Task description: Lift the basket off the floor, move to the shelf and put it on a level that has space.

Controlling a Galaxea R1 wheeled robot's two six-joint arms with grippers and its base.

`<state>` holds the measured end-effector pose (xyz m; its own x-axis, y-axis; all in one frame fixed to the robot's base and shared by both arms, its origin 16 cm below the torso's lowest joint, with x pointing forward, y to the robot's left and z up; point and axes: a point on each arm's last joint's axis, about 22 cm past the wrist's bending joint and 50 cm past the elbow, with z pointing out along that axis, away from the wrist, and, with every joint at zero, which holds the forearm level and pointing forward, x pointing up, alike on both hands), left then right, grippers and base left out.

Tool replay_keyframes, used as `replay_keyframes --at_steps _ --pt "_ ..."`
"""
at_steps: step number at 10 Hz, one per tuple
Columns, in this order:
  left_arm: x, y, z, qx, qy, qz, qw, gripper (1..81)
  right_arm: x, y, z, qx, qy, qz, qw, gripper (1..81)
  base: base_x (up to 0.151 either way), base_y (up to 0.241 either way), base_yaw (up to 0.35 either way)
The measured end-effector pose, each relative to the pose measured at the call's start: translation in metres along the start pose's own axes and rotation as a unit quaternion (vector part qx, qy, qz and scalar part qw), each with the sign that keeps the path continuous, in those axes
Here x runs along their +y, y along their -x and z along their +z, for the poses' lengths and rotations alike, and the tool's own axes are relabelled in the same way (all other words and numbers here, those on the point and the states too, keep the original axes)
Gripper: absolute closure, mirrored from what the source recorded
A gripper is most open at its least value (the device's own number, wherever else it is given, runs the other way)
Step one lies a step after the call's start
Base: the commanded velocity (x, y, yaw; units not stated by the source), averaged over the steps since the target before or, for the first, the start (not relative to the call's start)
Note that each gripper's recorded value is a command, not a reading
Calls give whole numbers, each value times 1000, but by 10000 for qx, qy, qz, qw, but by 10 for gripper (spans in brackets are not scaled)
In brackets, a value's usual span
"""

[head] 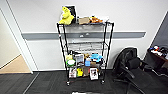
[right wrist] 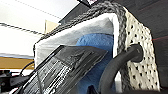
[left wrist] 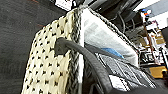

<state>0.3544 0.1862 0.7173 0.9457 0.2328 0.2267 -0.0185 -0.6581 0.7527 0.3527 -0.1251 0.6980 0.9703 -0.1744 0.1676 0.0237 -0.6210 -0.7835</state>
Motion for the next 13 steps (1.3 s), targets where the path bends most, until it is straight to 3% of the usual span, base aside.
replay_keyframes --at_steps 5,13 --pt "20 -4 -19 208 257 -20 9995 811 -38 -12 -34 102 -343 -98 9993 811 0 0 0" --pt "41 -3 -39 313 465 21 9984 811 -57 -17 -53 179 -493 -117 9986 811 87 0 0"
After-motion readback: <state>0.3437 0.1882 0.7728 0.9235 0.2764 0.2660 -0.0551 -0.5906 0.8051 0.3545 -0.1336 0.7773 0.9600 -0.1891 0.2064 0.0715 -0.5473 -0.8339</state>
